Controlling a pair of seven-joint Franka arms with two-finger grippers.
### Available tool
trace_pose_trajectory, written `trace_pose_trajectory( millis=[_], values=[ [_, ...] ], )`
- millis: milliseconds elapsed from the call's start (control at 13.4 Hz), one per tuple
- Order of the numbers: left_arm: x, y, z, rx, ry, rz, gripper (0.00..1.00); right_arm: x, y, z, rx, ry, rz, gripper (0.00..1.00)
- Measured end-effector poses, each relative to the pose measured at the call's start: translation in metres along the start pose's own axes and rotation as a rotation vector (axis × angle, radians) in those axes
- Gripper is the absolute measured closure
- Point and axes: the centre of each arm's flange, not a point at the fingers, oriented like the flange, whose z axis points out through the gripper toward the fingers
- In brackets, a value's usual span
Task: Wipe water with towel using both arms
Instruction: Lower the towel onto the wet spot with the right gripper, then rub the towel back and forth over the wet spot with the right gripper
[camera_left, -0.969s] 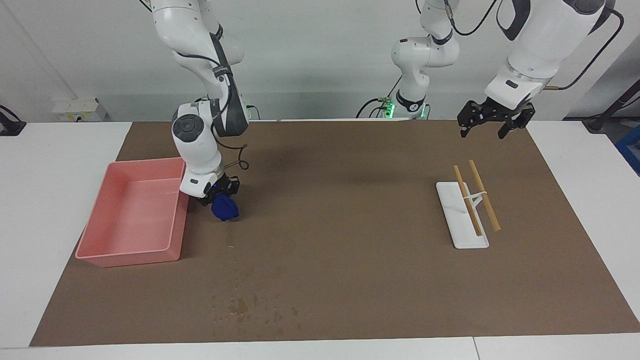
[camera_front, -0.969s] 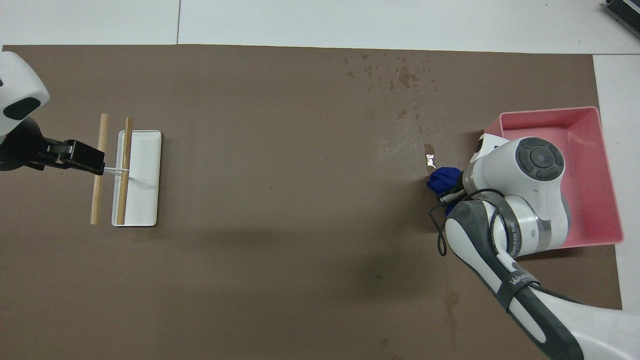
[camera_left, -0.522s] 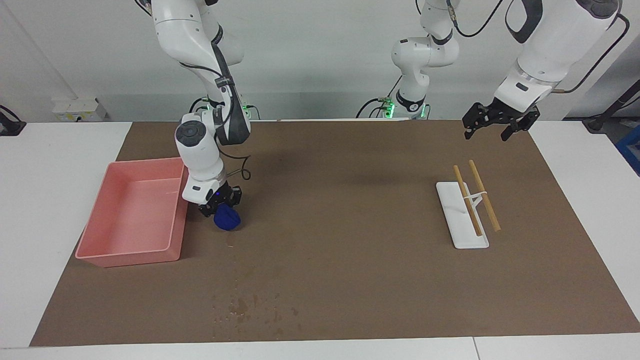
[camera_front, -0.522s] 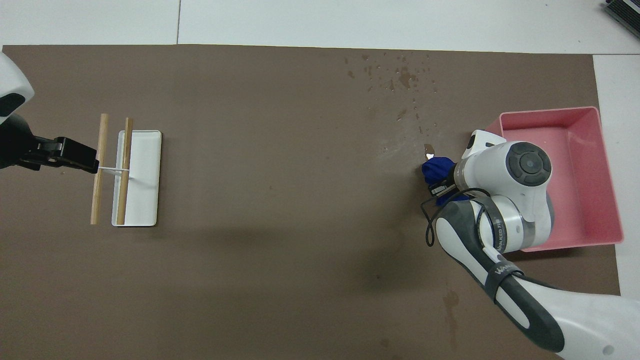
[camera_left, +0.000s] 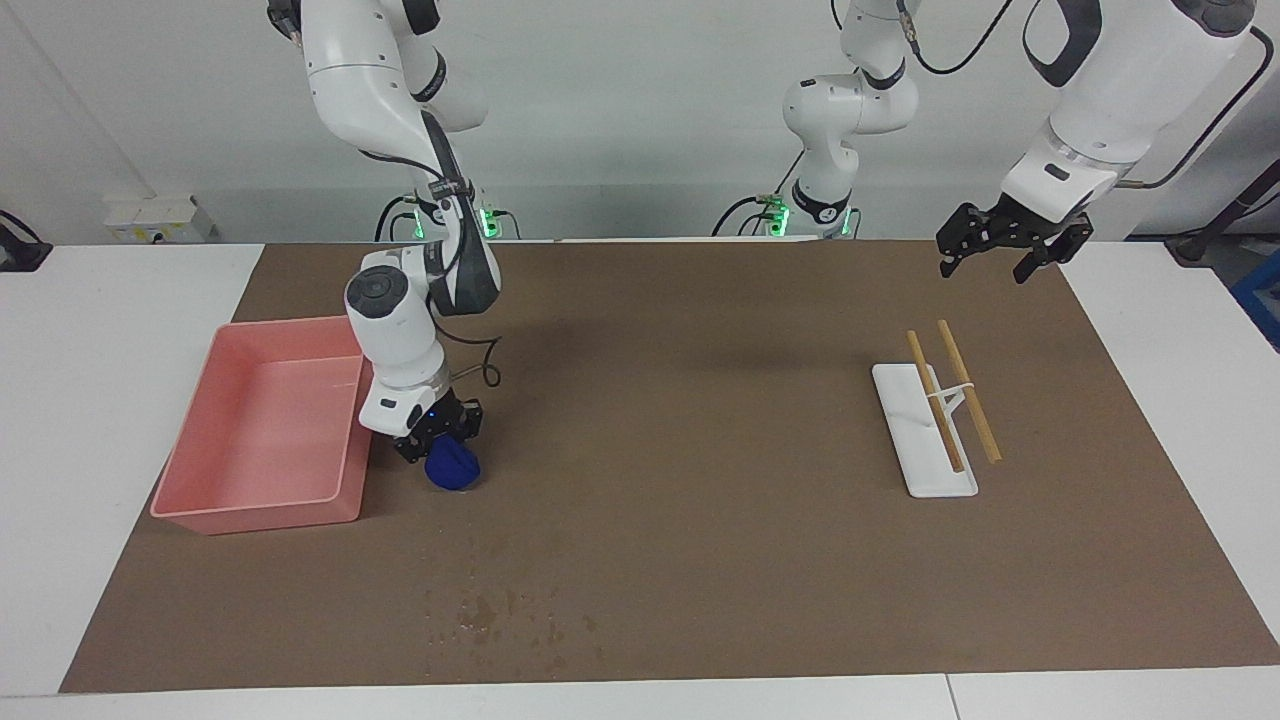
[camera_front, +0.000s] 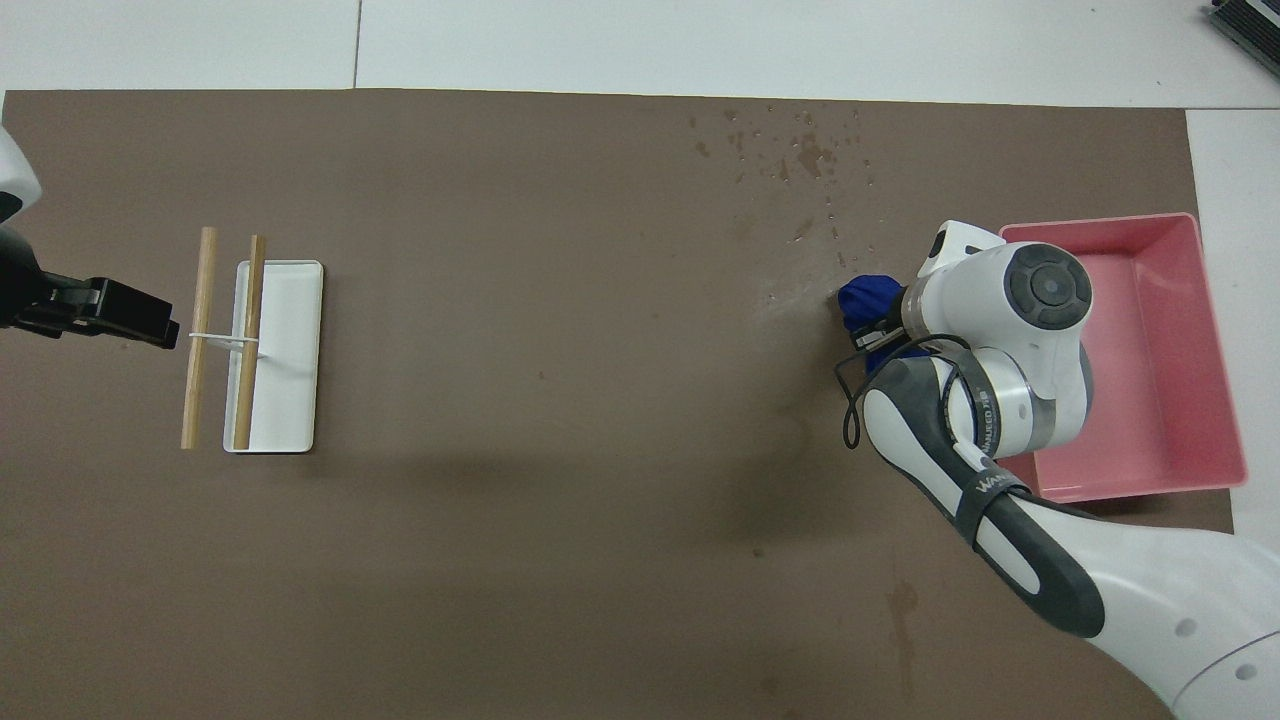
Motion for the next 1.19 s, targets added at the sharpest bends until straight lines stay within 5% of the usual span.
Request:
trace_pose_trajectory(
  millis=[820,1193],
  values=[
    [0.0,0.004,0.001,0.0,-0.004,0.006,0.0,0.069,-0.005,0.01,-0.011,0.1,-0.022,0.81],
    [0.0,0.004,0.001,0.0,-0.003,0.006,0.0,0.062,-0.005,0.015,0.009,0.02,-0.01,0.81]
  ],
)
